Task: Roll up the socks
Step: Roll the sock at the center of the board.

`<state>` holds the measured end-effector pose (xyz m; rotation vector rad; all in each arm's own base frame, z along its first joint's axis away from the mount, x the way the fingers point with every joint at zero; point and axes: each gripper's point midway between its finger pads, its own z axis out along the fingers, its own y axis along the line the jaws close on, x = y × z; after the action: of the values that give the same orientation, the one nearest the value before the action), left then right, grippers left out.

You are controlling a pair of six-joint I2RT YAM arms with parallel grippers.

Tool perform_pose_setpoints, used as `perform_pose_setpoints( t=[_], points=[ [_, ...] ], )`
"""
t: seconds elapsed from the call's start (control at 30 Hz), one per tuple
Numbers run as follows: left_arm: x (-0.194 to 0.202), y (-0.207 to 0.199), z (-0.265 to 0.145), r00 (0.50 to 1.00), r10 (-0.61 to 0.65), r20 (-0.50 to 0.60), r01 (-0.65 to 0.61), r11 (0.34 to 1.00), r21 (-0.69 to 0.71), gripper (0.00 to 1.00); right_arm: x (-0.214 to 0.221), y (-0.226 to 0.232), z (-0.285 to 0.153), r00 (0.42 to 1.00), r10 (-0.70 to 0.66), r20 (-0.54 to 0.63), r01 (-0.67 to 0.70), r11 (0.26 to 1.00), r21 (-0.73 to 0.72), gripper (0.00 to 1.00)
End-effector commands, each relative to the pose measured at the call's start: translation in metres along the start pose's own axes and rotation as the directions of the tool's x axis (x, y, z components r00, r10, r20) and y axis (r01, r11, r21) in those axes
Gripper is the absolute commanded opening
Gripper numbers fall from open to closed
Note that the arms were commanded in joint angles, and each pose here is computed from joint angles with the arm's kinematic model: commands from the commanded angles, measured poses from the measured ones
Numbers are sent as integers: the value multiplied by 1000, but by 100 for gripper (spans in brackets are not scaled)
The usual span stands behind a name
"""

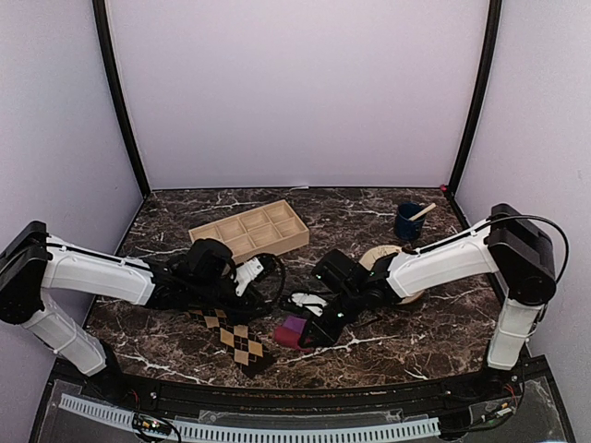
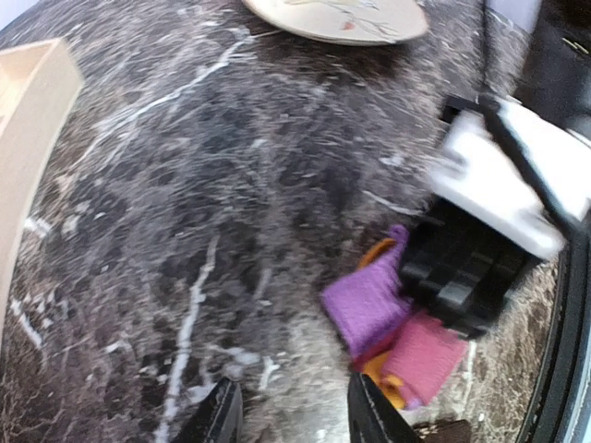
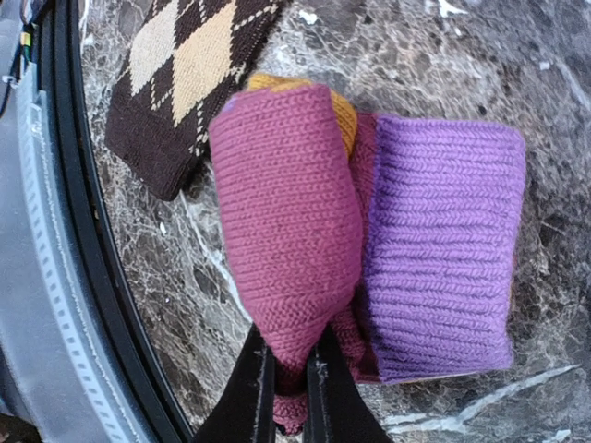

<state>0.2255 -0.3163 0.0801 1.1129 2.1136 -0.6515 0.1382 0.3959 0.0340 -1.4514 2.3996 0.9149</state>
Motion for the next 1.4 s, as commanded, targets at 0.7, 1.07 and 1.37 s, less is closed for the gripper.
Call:
perform_pose_setpoints(
  t=[0.7,1.07,1.37],
  points=[
    [7,-67,12,914,404,-44,-397,910,120,59,19,-2,3,982,171,-83,-185,963,-194,0],
    [16,-72,26,869,485,-94,-469,870,155,58,19,-2,2,983,157,-94,-173,966,-191,0],
    [29,-79,32,839,532,-113,-505,839,203,57,18,1,2,985,142,-101,-160,965,-205,0]
  ],
)
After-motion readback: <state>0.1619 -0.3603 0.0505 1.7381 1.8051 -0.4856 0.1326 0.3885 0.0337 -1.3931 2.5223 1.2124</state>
